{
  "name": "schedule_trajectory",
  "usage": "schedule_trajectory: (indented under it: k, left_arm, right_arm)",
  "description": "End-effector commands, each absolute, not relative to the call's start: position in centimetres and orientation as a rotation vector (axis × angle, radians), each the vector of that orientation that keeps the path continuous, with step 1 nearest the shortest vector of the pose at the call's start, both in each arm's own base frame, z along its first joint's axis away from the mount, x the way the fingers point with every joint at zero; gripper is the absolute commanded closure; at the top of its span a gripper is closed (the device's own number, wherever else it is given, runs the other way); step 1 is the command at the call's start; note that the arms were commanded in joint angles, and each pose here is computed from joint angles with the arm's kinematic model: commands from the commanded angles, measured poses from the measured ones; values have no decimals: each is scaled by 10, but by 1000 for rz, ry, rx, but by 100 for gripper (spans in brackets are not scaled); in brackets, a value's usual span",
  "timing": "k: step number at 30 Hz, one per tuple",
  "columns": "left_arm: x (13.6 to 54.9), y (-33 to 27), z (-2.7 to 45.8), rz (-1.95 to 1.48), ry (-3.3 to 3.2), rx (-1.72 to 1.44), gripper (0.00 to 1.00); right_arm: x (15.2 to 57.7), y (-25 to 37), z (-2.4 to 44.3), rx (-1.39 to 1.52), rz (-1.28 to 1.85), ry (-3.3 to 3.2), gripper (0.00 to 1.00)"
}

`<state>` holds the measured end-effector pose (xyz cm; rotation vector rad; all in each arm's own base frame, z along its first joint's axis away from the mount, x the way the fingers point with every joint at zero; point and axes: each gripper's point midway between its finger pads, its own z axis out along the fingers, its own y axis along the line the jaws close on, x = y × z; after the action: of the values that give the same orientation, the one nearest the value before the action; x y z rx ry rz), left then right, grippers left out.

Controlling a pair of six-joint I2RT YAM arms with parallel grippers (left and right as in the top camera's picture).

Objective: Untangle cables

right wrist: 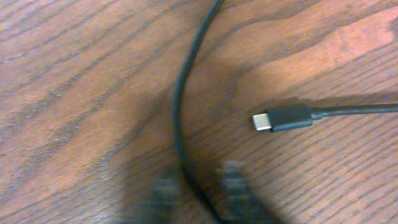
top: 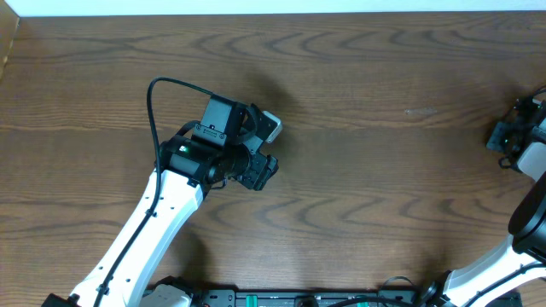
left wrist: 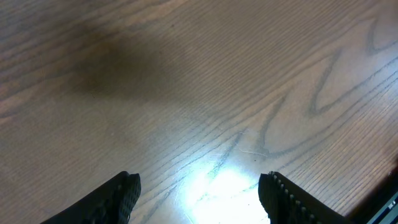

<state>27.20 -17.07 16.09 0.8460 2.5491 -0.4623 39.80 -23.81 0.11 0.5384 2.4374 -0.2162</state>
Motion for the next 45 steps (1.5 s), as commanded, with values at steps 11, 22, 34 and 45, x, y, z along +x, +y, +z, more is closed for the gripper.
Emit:
schedule_trajectory:
  k: [11, 22, 34, 45]
  left_arm:
    - [271, -172, 159, -486, 2563, 838, 34]
    - [269, -172, 158, -486, 2571, 839, 34]
    - [273, -173, 160, -486, 2551, 837, 33]
    - [286, -179, 173, -484, 2465, 826, 41]
  right_arm:
    - [410, -223, 11, 824, 103, 2279, 99]
    - [412, -261, 142, 788, -86, 1968, 99]
    - [382, -276, 156, 886, -91, 1954, 99]
    - [416, -150, 304, 134, 472, 1653, 99]
